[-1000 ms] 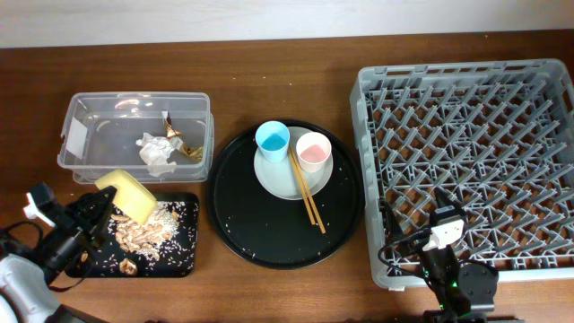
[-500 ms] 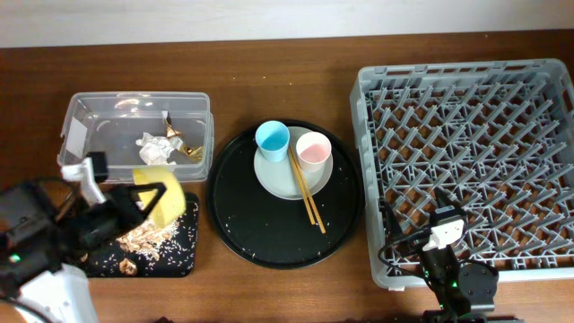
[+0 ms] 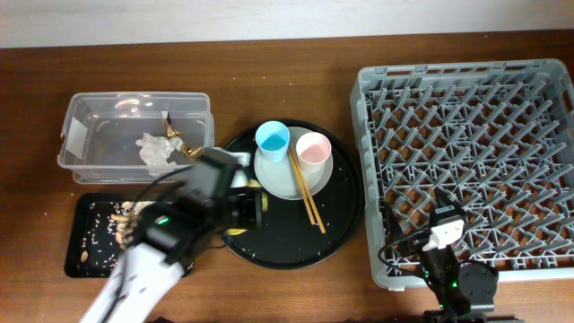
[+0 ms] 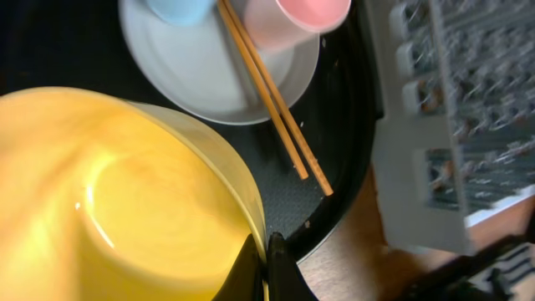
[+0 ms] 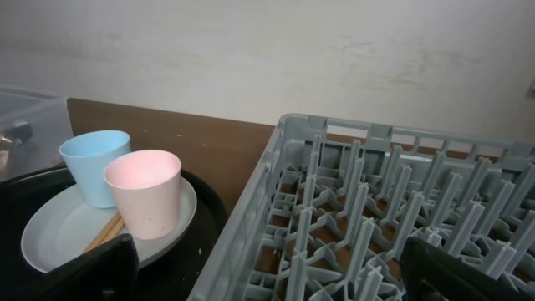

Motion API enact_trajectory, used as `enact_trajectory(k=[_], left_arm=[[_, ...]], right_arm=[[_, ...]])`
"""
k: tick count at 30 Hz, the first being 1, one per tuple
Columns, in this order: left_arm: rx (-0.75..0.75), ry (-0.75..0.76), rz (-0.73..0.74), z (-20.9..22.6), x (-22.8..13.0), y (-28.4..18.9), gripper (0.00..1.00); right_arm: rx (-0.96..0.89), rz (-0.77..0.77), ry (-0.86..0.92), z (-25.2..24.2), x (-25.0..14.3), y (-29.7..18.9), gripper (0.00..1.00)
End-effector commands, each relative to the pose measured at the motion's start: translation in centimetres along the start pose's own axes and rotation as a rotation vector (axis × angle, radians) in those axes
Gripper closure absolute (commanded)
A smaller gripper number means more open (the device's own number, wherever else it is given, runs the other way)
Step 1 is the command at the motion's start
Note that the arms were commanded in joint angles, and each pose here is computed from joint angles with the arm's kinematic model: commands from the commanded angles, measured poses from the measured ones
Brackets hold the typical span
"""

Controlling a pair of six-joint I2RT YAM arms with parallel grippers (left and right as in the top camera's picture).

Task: Sort waste into correct bins and load items into the dishwasher rack
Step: 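Place the empty yellow bowl back on the round tray with the left gripper, then grasp the blue cup with the left gripper and lift it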

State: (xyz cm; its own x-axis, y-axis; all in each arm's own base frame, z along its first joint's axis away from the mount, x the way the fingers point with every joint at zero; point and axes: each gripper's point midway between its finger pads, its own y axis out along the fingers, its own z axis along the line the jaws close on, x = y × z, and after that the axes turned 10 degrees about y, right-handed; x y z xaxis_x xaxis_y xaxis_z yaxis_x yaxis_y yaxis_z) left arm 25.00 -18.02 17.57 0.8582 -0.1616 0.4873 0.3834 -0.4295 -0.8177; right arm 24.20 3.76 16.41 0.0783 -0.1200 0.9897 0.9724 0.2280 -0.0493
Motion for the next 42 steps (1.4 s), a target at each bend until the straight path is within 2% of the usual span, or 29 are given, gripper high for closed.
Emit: enact_trajectory(k=[1,2,8,14,15,19,20,23,25,28,31,36,39,42], left_arm=[[0.042,0.02,0.096,-1.0,-1.0,4.1,1.0],[0.076,-0.014,0.134,-0.5,-1.6,5.4,1.0],[0.1,0.004,0.237,-0.5,-3.4,9.3,1.0],[0.114,0.049,0.262,-1.3,-4.4,9.9,0.99],[0.117,0.051,0.275,-1.3,-4.8,9.8,0.94],[0.182,0.058,0.309,-0.1,-5.7,9.4,0.56],[0.181,0.058,0.307,-0.1,-5.6,9.4,0.55],[0.173,0.086,0.274,-0.6,-4.2,8.7,0.54],[0.229,0.085,0.221,0.2,-2.0,6.9,0.54],[0.366,0.06,0.075,2.4,2.7,2.3,0.54],[0.4,0.0,-0.051,4.0,5.5,-0.9,0.54],[0.424,-0.055,-0.076,5.9,6.2,-1.7,0.54],[0.359,-0.058,-0.067,4.8,6.1,-1.3,0.53],[0.362,-0.058,-0.078,4.9,6.4,-1.3,0.54]], right_arm=[[-0.008,0.002,0.01,-0.2,-0.2,0.0,0.02],[-0.008,0.002,0.009,-0.2,-0.2,0.0,0.02],[-0.008,0.002,0.01,-0.2,-0.2,0.0,0.02],[-0.008,0.002,0.01,-0.2,-0.2,0.0,0.02],[-0.008,0.002,0.01,-0.2,-0.2,0.0,0.02],[-0.008,0.002,0.01,-0.2,-0.2,0.0,0.02],[-0.008,0.002,0.009,-0.2,-0.2,0.0,0.02],[-0.008,0.002,0.01,-0.2,-0.2,0.0,0.02],[-0.008,0.002,0.009,-0.2,-0.2,0.0,0.02],[-0.008,0.002,0.009,-0.2,-0.2,0.0,0.02],[-0.008,0.002,0.01,-0.2,-0.2,0.0,0.02],[-0.008,0.002,0.01,-0.2,-0.2,0.0,0.02],[-0.008,0.002,0.01,-0.2,-0.2,0.0,0.02],[-0.008,0.002,0.009,-0.2,-0.2,0.0,0.02]])
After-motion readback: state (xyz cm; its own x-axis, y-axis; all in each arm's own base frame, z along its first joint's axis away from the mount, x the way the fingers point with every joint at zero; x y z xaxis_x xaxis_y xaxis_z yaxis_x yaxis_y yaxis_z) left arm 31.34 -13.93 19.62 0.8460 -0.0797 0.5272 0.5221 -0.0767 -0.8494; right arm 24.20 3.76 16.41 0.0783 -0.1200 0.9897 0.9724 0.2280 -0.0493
